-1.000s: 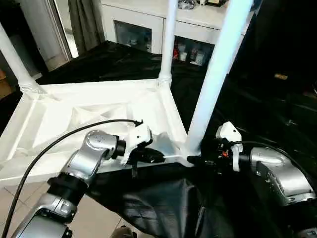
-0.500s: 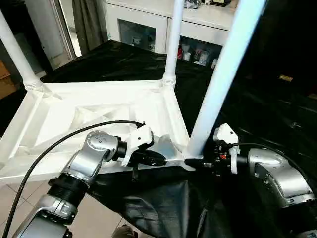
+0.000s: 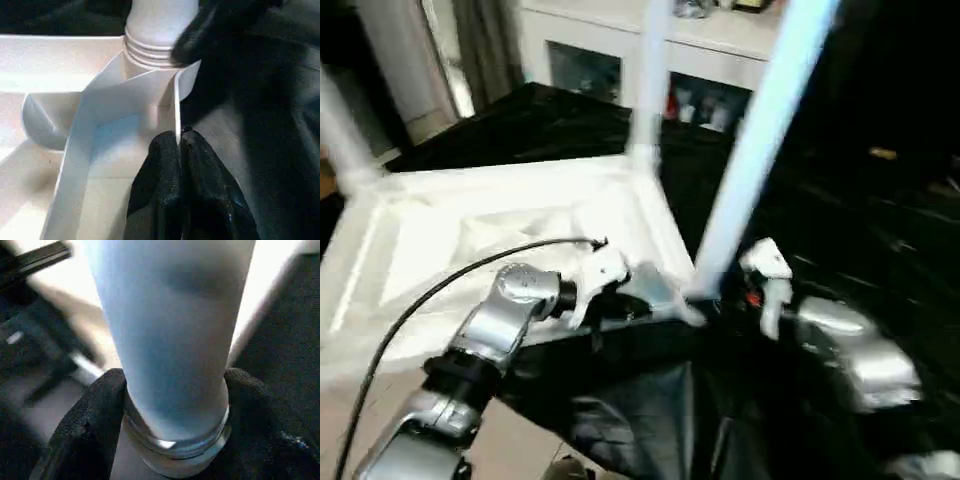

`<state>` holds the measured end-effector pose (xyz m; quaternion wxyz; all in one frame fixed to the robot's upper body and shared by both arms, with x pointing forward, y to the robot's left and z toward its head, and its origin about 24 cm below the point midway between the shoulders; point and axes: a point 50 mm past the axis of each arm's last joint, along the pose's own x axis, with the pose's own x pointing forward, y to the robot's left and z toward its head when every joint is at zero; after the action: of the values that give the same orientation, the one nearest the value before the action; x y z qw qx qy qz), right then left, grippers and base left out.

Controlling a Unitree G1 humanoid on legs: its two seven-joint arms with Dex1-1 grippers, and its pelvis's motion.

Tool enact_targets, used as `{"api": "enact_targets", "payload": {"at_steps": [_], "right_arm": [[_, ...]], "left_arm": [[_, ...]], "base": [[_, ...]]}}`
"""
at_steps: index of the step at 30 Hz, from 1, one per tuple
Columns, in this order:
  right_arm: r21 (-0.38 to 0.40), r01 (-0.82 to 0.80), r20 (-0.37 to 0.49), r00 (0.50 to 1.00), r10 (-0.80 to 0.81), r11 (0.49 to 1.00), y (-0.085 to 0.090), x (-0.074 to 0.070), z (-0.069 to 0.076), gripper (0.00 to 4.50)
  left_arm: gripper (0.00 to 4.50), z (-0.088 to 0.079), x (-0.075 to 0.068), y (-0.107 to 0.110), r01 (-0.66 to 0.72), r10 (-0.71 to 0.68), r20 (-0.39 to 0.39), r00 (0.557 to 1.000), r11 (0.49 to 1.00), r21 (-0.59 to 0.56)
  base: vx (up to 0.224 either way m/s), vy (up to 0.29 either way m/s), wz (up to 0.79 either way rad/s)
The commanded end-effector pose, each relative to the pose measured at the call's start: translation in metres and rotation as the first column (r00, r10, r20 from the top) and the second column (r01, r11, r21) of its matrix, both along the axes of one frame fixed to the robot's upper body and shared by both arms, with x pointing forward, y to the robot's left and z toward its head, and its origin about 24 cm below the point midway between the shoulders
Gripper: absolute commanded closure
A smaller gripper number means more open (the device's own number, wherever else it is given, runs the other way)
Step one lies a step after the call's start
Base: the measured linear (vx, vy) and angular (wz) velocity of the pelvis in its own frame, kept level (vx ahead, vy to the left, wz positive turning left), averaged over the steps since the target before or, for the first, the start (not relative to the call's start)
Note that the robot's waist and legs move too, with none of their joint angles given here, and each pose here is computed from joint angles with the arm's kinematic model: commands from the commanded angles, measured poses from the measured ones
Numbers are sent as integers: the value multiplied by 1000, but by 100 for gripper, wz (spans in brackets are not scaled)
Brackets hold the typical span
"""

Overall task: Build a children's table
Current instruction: Rotate leg to tighten

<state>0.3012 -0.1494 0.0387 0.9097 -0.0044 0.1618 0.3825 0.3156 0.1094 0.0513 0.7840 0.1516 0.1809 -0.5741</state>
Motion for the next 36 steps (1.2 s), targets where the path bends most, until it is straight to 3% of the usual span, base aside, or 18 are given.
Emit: {"api": "enact_targets", "payload": {"at_steps": [1,4,5,7,9,14,15,17,20,23,26,28,36], "right_arm": [[-25,209,-43,977,-210,978,-6,9,-13,181],[-58,402,-48,913,-404,914,2,21,-21,181],[-78,433,-38,899,-437,898,14,24,-23,181],[-82,437,-32,897,-441,896,19,25,-23,181],[-29,407,-36,912,-408,913,42,28,-18,181],[4,401,-1,916,-401,916,49,32,-14,181],[16,402,7,916,-402,916,47,32,-12,181],[22,406,15,914,-406,914,46,33,-10,125],[52,401,39,914,-403,915,41,36,-4,109],[79,302,78,948,-308,950,29,36,7,92],[56,217,104,970,-222,975,20,33,13,92],[-2,83,124,989,-82,997,10,25,16,92],[-103,-212,46,975,218,972,-10,-3,15,92]], "left_arm": [[450,13,20,0,-183,187,75,980,982,-48],[450,10,37,-7,-386,386,89,918,922,-23],[450,9,42,-14,-437,436,104,894,900,-14],[450,8,43,-18,-443,442,110,890,896,-13],[450,9,44,-36,-416,416,117,902,909,-28],[450,13,42,-49,-332,336,136,932,942,-50],[450,14,41,-49,-311,315,142,938,949,-54],[450,14,41,-50,-299,304,146,941,953,-56],[450,13,38,-48,-254,261,145,954,965,-61],[450,13,33,-40,-177,186,140,973,982,-71],[450,12,27,-35,-105,115,134,984,991,-80],[450,13,19,-29,-17,28,119,992,996,-92],[450,11,3,-12,125,-120,85,989,990,-62]], "base": [[0,0,0],[0,0,0],[0,0,0],[0,0,0],[0,0,0],[0,0,0],[0,0,0],[0,0,0],[0,0,0],[0,0,0],[0,0,0],[0,0,0],[0,0,0]]}}
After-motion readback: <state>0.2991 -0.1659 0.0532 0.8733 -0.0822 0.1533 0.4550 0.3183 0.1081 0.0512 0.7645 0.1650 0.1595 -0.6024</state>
